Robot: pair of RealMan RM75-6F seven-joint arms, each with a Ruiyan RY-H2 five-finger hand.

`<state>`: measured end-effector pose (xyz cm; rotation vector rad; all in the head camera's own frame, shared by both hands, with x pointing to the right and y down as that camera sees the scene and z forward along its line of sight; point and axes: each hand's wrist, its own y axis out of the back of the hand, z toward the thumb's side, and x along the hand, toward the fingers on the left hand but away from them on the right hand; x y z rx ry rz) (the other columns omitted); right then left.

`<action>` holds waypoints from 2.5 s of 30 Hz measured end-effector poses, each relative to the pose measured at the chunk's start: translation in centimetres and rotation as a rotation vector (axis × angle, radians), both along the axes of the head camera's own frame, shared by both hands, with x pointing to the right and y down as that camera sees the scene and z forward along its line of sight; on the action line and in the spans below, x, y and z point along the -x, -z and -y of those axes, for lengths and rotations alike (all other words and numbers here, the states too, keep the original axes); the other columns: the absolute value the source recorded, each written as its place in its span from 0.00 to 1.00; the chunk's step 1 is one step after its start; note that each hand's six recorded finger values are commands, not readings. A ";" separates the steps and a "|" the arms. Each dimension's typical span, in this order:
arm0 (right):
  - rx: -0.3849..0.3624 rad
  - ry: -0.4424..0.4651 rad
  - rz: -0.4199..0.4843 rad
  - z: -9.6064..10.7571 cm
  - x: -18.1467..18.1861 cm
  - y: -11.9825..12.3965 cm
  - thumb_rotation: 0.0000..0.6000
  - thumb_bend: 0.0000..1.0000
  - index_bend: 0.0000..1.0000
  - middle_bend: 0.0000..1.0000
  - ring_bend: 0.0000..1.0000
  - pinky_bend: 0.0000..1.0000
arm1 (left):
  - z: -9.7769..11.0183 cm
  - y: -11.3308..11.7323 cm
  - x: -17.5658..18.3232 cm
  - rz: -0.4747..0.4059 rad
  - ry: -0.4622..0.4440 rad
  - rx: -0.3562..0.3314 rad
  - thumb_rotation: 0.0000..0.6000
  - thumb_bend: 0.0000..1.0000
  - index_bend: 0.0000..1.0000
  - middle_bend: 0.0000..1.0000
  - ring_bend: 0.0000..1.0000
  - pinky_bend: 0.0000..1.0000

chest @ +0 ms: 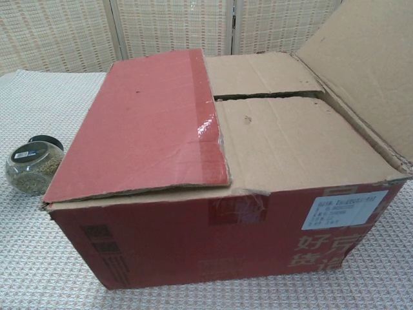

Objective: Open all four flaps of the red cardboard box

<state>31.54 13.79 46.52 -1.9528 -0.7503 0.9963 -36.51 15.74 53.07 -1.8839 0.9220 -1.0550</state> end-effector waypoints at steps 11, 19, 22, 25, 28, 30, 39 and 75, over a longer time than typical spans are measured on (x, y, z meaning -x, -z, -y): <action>-0.003 -0.127 -0.002 -1.5 -4.6 0.1 0.61 0.14 0.44 0.50 0.44 0.05 | 1.9 1.5 -8.4 -0.188 -0.295 0.053 0.95 0.27 0.25 0.27 0.21 0.00; -0.003 -0.169 0.001 -2.1 -6.1 -0.3 0.61 0.14 0.44 0.50 0.44 0.05 | 1.9 1.1 -14.4 -0.236 -0.483 0.150 0.04 0.19 0.24 0.23 0.15 0.00; 0.000 -0.179 0.000 -2.1 -6.5 -0.5 0.61 0.14 0.44 0.49 0.44 0.05 | 1.8 0.7 -16.5 -0.245 -0.532 0.199 0.00 0.17 0.23 0.22 0.14 0.00; 0.004 -0.189 0.002 -2.0 -6.9 -0.9 0.61 0.14 0.44 0.49 0.44 0.05 | 2.0 0.2 -18.9 -0.261 -0.574 0.234 0.00 0.17 0.24 0.22 0.14 0.00; 0.007 -0.200 0.003 -1.9 -7.4 -1.2 0.61 0.14 0.44 0.50 0.44 0.05 | 2.0 -0.3 -21.1 -0.272 -0.608 0.248 0.00 0.17 0.25 0.22 0.14 0.00; 0.010 -0.208 0.004 -1.8 -7.7 -1.4 0.61 0.14 0.44 0.50 0.44 0.05 | 2.0 -0.7 -22.4 -0.268 -0.628 0.252 0.00 0.17 0.27 0.23 0.14 0.00; 0.039 -0.237 0.009 -1.6 -9.0 -2.6 0.61 0.14 0.44 0.50 0.44 0.05 | 2.4 -2.4 -25.7 -0.193 -0.687 0.209 0.00 0.17 0.31 0.31 0.21 0.00; 0.016 -0.286 0.055 -1.7 -10.7 -2.4 0.61 0.14 0.44 0.49 0.44 0.05 | 3.6 2.3 -21.2 -0.023 -0.663 0.012 0.00 0.17 0.54 0.58 0.42 0.00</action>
